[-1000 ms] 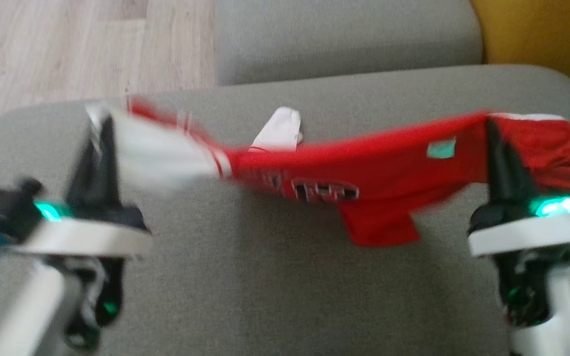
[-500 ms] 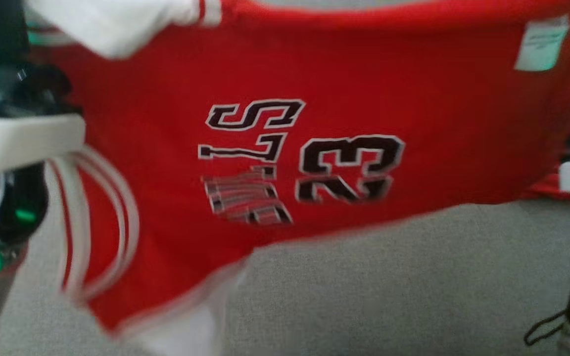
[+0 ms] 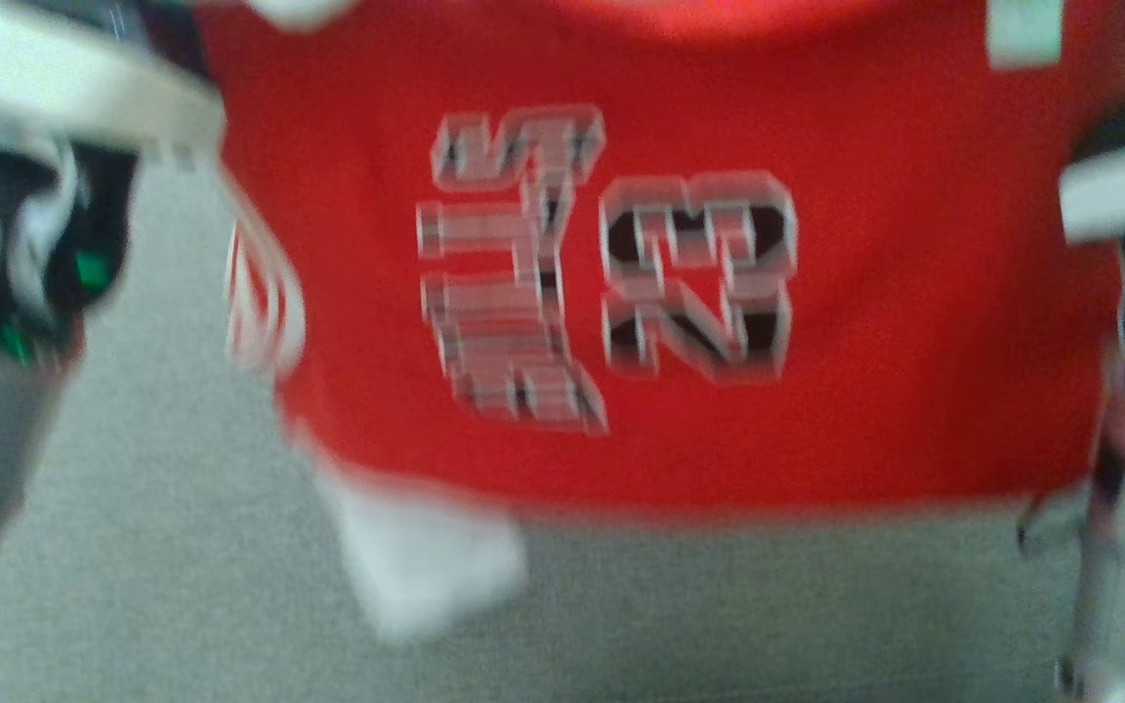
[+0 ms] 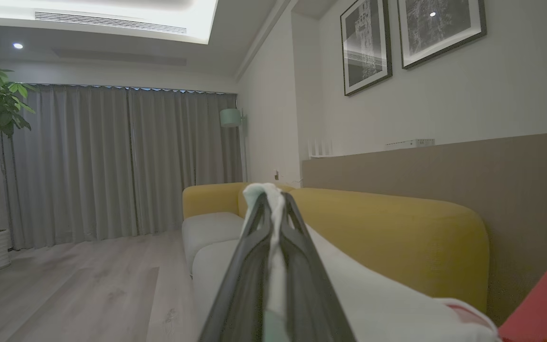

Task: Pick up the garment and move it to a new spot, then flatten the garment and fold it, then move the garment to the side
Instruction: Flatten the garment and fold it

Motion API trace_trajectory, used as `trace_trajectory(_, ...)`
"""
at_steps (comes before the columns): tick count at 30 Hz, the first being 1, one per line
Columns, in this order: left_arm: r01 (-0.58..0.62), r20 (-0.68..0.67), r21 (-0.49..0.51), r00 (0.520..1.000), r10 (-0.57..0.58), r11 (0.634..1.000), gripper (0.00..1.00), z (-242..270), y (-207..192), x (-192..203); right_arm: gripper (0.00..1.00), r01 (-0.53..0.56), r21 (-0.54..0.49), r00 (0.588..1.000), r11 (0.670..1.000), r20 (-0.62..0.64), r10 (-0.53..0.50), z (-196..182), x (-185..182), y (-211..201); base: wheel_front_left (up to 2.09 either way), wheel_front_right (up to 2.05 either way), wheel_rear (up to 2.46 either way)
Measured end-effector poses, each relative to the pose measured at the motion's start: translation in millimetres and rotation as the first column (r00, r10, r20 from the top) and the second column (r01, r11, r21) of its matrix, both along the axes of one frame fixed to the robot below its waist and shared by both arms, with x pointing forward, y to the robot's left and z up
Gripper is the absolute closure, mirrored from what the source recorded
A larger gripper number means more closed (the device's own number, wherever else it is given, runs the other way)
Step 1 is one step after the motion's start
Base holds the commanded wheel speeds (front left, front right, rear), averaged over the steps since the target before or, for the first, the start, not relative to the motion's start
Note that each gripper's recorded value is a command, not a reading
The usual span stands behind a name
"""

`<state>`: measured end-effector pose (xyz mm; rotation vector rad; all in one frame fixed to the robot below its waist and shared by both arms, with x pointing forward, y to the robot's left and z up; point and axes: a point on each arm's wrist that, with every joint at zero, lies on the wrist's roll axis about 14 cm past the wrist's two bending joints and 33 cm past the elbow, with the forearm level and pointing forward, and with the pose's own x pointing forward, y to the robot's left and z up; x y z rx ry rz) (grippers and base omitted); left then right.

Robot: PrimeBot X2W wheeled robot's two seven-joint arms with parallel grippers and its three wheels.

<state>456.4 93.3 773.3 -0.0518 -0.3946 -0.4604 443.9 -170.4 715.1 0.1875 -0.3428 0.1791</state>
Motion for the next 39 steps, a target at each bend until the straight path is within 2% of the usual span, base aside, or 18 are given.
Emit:
trace_trajectory(1,-0.007,-0.010,0.010,1.000,0.007,1.000,1.00,-3,0,15,1.00,-0.007,-0.014,1.000,1.000,-0.011,0.006,-1,15,4,0.00,0.00,0.00)
trace_trajectory(2,-0.027,-0.016,0.024,0.999,0.027,0.999,1.00,-5,0,44,1.00,-0.011,-0.054,1.000,0.998,-0.027,0.010,-2,46,11,0.00,0.00,0.00)
trace_trajectory(8,-0.165,0.042,0.039,0.986,0.163,0.985,1.00,1,19,126,1.00,0.046,-0.235,0.998,0.971,-0.025,-0.053,1,135,16,0.00,0.00,0.00)
trace_trajectory(11,-0.199,0.132,0.007,0.972,0.197,0.980,1.00,18,20,147,1.00,0.101,-0.309,0.995,0.946,0.024,-0.098,11,165,15,0.00,0.00,0.00)
trace_trajectory(14,-0.166,0.176,-0.002,0.971,0.164,0.986,1.00,25,6,160,1.00,0.128,-0.356,0.992,0.926,0.046,-0.119,12,186,17,0.00,0.00,0.00)
trace_trajectory(17,-0.153,0.162,-0.010,0.975,0.152,0.988,1.00,6,1,175,1.00,0.121,-0.389,0.992,0.913,0.006,-0.129,-17,208,19,0.00,0.00,0.00)
trace_trajectory(20,-0.161,0.095,0.003,0.982,0.160,0.987,1.00,-41,7,195,1.00,0.084,-0.385,0.985,0.919,-0.110,-0.136,-77,227,18,0.00,0.00,0.00)
trace_trajectory(24,-0.149,-0.067,0.026,0.986,0.150,0.989,1.00,-138,8,208,1.00,0.035,-0.355,0.952,0.934,-0.273,-0.140,-168,237,17,0.00,0.00,0.00)
trace_trajectory(29,-0.153,-0.259,0.016,0.954,0.152,0.988,1.00,-239,17,198,1.00,-0.003,-0.299,0.897,0.954,-0.422,-0.130,-263,227,18,0.00,0.00,0.00)
trace_trajectory(33,-0.175,-0.310,-0.010,0.936,0.164,0.984,1.00,-263,27,187,1.00,-0.023,-0.246,0.888,0.969,-0.450,-0.094,-287,219,28,0.00,0.00,0.00)
trace_trajectory(39,-0.195,-0.314,-0.104,0.937,0.154,0.975,1.00,-260,34,159,1.00,-0.019,-0.171,0.900,0.985,-0.431,-0.057,-285,201,32,0.00,0.00,0.00)
